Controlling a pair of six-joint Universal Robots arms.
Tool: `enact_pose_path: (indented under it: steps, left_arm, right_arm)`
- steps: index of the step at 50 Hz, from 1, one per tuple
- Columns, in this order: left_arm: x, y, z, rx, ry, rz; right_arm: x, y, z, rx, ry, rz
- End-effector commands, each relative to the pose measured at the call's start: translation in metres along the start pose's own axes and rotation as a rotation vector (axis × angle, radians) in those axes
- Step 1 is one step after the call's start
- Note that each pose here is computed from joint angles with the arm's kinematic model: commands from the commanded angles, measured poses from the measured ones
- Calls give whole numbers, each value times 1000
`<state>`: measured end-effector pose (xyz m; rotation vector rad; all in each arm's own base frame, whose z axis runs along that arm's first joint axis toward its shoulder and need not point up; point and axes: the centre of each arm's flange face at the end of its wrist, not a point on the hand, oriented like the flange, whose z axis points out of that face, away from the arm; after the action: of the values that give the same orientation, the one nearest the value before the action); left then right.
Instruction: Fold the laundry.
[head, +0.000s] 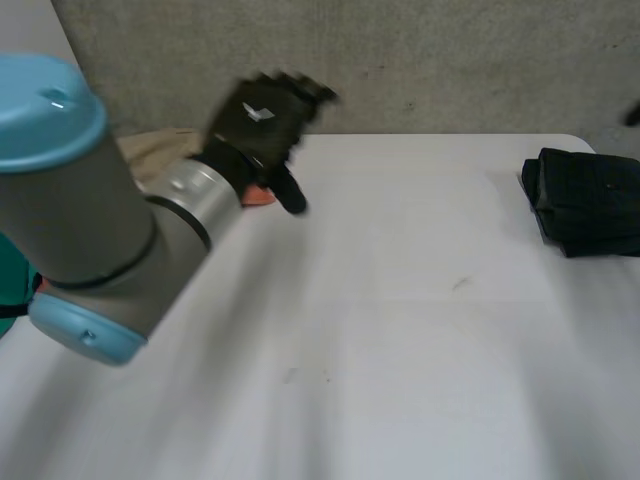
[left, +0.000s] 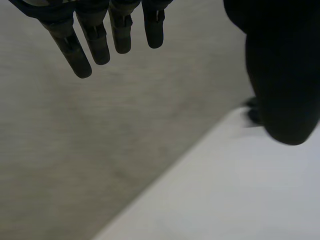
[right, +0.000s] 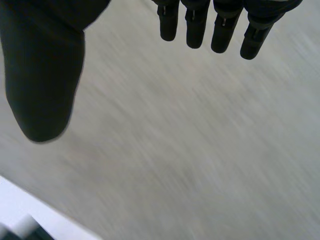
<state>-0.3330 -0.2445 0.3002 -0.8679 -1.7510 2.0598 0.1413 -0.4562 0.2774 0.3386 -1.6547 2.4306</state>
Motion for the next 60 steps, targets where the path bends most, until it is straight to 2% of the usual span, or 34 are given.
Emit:
enact_pose_path:
  steps: [1, 6, 7, 10, 15, 18, 24, 36, 42, 45, 50, 51, 54, 58, 59, 60]
  left_arm:
    - [-96, 8, 14, 35, -320, 185]
    - [-144, 45, 27, -64, -395, 356]
    - [-161, 65, 31, -116, -403, 407]
    - [-192, 106, 40, -194, -382, 465]
    - [-221, 157, 51, -247, -332, 468]
    - [-237, 181, 58, -263, -324, 458]
    - [-259, 219, 65, -304, -293, 421]
    - [-261, 257, 71, -357, -270, 385]
    - [-257, 240, 77, -343, -325, 405]
    - [-255, 206, 81, -278, -393, 427]
    - [-232, 136, 85, -89, -415, 432]
    - [-222, 114, 82, -37, -409, 417]
    - [-198, 85, 77, 27, -365, 385]
    - [-133, 54, 65, 90, -201, 297]
    - [-102, 42, 56, 117, -113, 260]
    - [-86, 36, 50, 131, -66, 243]
  right_arm:
    - [-96, -46, -93, 158, -535, 47]
    - [-115, -45, -136, 12, -703, 89]
    - [-119, -42, -147, -59, -742, 84]
    - [-123, -31, -168, -199, -815, 20]
    - [-126, -6, -193, -346, -906, -159]
    - [-123, 3, -196, -384, -879, -247]
    - [-119, 12, -198, -425, -826, -268]
    - [-119, 21, -203, -414, -801, -277]
    - [-119, 21, -203, -410, -798, -278]
    - [-119, 21, -202, -407, -795, -278]
    - [-117, 18, -199, -404, -782, -267]
    - [-117, 17, -197, -406, -771, -248]
    - [-113, 15, -192, -422, -732, -208]
    - [-104, 2, -177, -416, -632, -131]
    - [-99, -2, -171, -407, -588, -107]
    - [-95, -3, -167, -401, -564, -102]
